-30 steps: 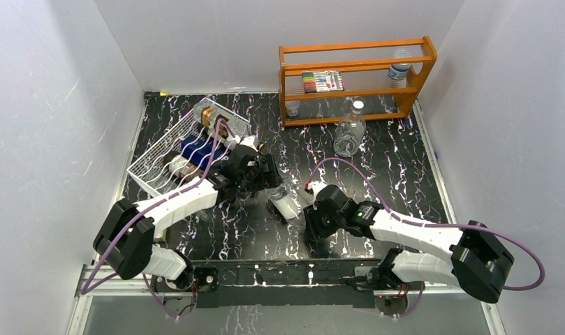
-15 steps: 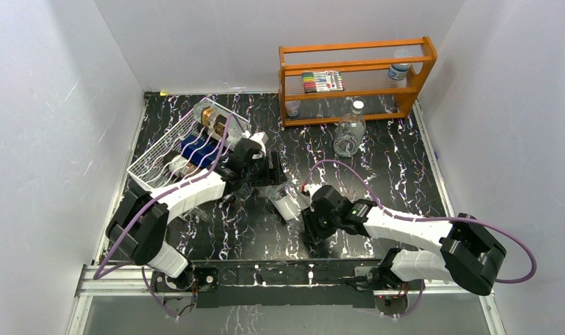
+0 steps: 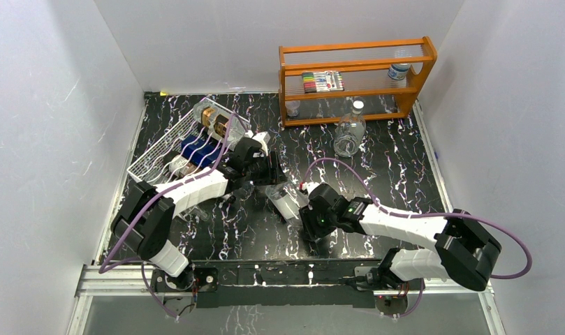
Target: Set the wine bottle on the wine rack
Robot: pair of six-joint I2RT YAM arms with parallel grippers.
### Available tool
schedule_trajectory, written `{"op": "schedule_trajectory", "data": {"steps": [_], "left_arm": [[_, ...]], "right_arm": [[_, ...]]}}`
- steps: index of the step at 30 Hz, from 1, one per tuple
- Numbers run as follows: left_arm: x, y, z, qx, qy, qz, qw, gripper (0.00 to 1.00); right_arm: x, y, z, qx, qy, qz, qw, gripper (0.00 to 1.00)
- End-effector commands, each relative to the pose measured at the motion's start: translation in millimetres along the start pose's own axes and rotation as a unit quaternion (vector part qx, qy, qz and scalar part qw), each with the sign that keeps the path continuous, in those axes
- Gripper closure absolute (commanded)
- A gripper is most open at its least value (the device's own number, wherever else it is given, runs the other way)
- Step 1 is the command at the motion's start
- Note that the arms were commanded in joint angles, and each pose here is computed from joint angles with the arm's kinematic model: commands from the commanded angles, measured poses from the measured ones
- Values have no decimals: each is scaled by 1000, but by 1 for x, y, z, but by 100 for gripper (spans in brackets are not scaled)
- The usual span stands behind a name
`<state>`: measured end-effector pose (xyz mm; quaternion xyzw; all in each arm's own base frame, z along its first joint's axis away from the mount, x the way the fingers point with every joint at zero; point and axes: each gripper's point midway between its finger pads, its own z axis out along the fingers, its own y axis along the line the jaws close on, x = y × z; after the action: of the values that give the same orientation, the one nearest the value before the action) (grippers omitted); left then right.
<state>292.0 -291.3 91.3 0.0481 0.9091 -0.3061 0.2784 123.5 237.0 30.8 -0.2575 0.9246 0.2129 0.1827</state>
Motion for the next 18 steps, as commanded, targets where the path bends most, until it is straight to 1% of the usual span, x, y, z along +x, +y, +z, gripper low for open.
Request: {"op": "schedule_trajectory", "data": {"steps": [1,5,12,18], "left_arm": [[25,6,-1,-4,48,-3,999,51],[30,10,-2,-10,53,-5,999,52],[34,13,-3,-17,60,-5,998,53],[32,15,-4,-21,56,-4,998,55]], "right_arm": [[-33,0,3,14,-60,-4,998,40],[-38,0,7,12,-72,-6,997,37],[-33,-4,17,18,-73,-13,997,36],[-28,-16,24,55,-77,-15,995,36]]}}
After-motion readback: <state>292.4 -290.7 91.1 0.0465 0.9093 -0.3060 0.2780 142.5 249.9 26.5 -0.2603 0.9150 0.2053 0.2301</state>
